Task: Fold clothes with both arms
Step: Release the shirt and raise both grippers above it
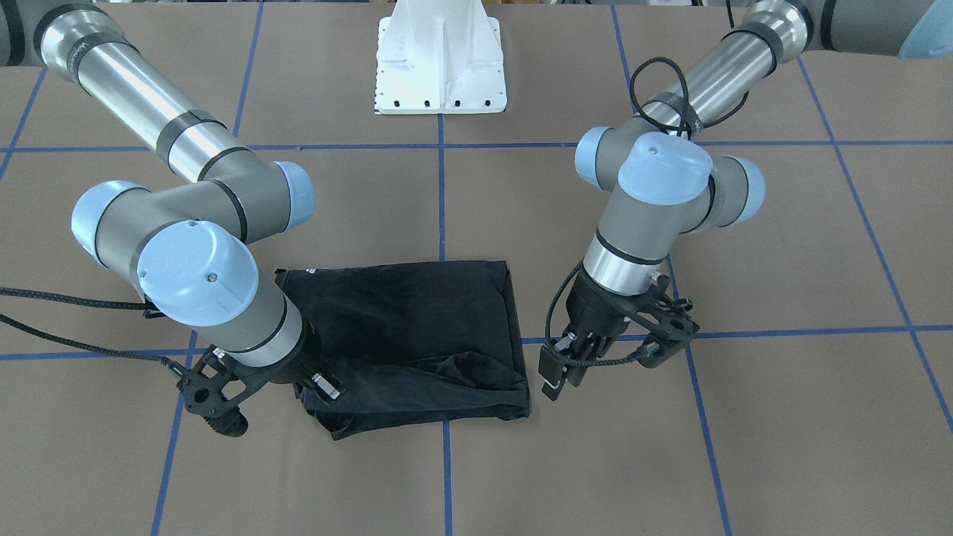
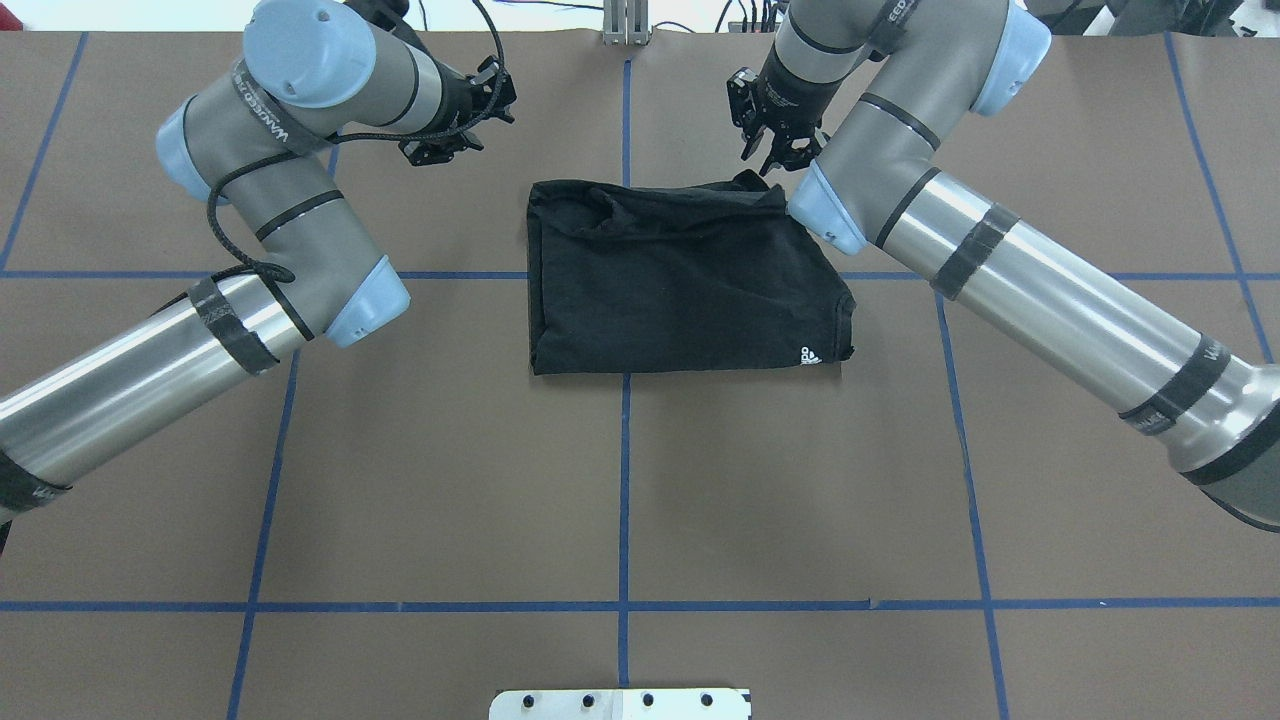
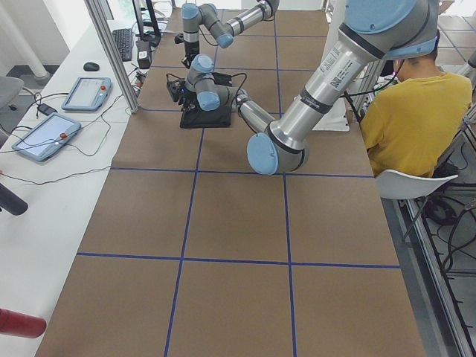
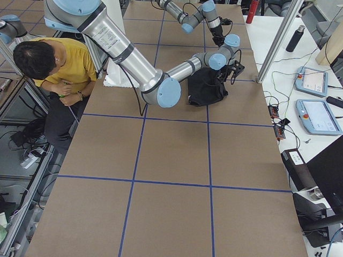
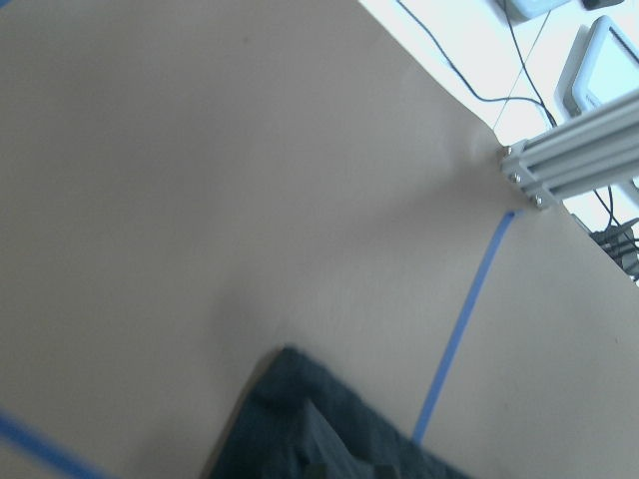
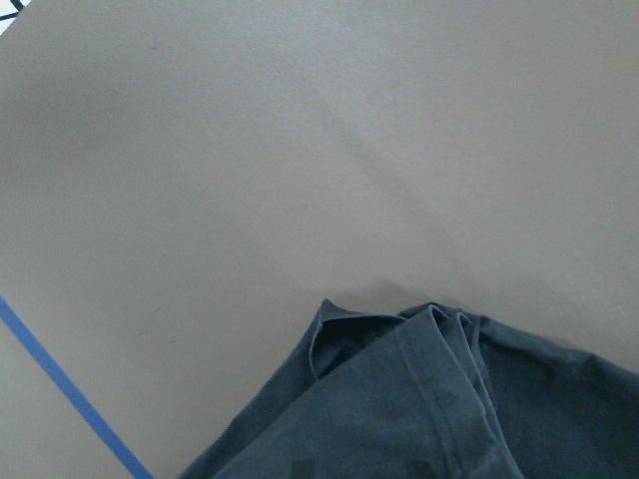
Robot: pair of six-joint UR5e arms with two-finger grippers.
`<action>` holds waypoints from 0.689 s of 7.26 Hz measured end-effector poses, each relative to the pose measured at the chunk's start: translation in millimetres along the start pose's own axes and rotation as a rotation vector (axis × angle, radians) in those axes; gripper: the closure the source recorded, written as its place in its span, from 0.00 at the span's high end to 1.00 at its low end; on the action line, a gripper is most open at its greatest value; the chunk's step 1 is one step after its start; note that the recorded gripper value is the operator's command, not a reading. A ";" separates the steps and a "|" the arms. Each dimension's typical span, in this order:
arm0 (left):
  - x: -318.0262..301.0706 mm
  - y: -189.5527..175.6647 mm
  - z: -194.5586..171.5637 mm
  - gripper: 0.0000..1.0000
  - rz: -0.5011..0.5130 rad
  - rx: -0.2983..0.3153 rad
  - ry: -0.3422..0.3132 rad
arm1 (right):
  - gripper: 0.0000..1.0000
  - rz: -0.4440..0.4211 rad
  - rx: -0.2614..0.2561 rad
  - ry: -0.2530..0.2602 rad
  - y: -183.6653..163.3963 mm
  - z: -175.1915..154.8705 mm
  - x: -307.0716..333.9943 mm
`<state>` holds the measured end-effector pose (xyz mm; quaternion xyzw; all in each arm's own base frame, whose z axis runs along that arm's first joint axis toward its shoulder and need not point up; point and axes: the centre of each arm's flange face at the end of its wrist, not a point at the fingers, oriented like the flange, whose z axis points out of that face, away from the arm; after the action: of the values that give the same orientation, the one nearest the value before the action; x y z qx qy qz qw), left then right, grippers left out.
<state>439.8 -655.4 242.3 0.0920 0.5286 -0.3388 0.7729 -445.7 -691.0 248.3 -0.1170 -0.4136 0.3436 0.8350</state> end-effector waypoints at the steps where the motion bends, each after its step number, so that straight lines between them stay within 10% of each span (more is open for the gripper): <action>1: 0.9 -13.7 2.7 1.00 0.015 0.013 0.006 | 1.00 -0.020 0.006 -0.008 -7.0 -3.2 -6.1; 3: 2.5 -20.4 1.9 1.00 0.025 0.019 0.013 | 1.00 -0.060 0.011 -0.020 -12.4 -9.8 -10.6; 5: 3.6 -27.1 -3.0 1.00 0.031 0.007 0.012 | 0.00 -0.083 -0.015 -0.048 28.4 -14.0 -19.8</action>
<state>421.5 -675.8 243.7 0.1052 0.5305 -0.3282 0.7744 -456.8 -682.1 213.8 -0.0976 -0.4406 0.3082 0.8375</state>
